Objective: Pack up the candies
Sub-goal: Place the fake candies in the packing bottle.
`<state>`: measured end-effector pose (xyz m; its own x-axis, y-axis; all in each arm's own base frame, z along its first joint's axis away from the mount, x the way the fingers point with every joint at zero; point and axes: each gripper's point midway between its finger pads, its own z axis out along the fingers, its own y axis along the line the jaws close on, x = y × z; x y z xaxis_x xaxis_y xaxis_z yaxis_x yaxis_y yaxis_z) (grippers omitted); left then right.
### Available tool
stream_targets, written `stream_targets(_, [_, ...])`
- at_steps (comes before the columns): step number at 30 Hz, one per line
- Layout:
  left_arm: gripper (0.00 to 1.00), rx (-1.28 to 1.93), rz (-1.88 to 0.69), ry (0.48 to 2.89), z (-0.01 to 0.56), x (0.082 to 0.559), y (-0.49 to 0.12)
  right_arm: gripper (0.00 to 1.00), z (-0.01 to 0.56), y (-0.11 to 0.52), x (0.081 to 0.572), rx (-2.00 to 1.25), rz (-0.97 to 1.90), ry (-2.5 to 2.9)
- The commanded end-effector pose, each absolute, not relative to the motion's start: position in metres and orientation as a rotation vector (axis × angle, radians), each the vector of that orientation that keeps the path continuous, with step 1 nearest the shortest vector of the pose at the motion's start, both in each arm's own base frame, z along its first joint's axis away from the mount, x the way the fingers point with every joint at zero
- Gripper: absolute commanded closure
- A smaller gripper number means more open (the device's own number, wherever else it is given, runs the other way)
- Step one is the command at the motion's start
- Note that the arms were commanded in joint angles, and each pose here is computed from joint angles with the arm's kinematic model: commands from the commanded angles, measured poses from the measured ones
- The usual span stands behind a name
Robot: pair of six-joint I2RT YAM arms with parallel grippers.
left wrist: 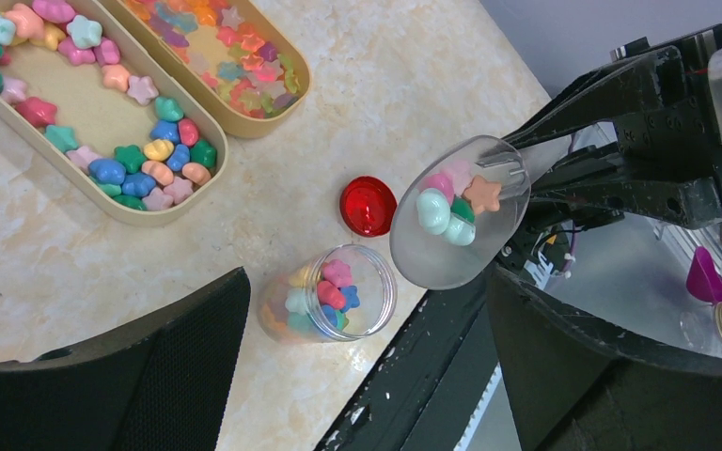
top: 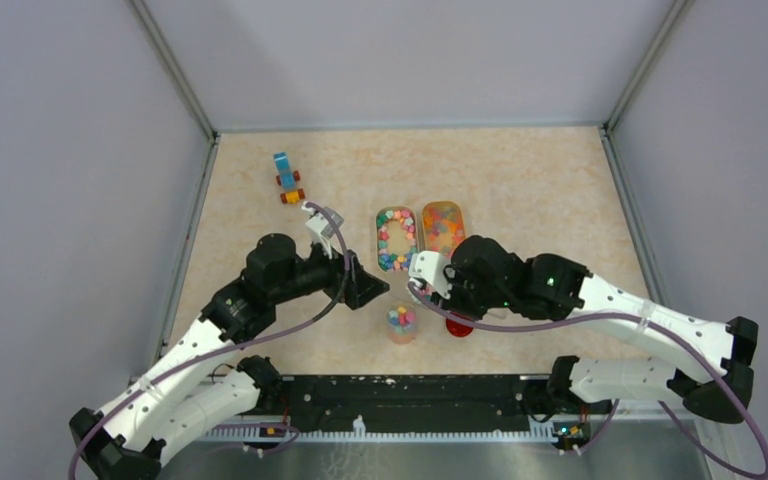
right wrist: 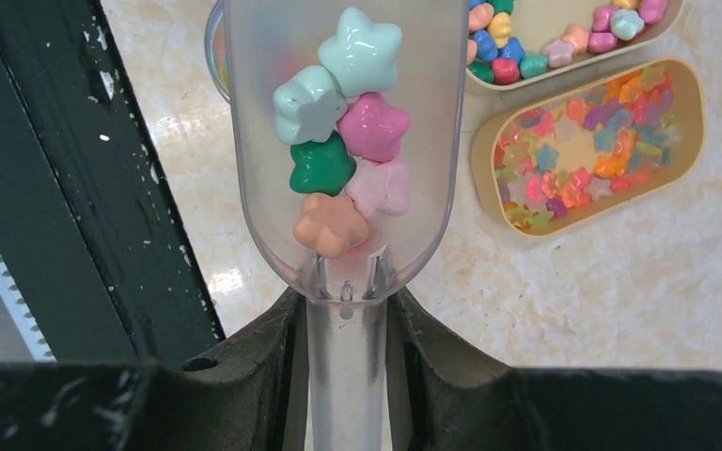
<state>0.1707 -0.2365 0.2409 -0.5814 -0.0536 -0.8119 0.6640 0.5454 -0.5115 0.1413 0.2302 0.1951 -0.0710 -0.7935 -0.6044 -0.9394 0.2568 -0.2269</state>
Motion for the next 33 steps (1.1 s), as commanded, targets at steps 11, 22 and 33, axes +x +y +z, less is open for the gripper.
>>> stream_targets(11, [0.01,0.507,-1.143,1.907,0.257,0.172,-0.245,1.0,0.243,0.246,0.124,-1.602,0.439,1.66])
stream_targets(22, [0.01,0.51,-1.131,1.921,0.25,0.173,-0.245,1.0,0.274,0.246,0.111,-1.569,0.539,1.48])
stream_targets(33, [0.01,0.519,-1.149,1.917,0.251,0.17,-0.246,1.0,0.302,0.252,0.105,-1.47,0.625,1.337])
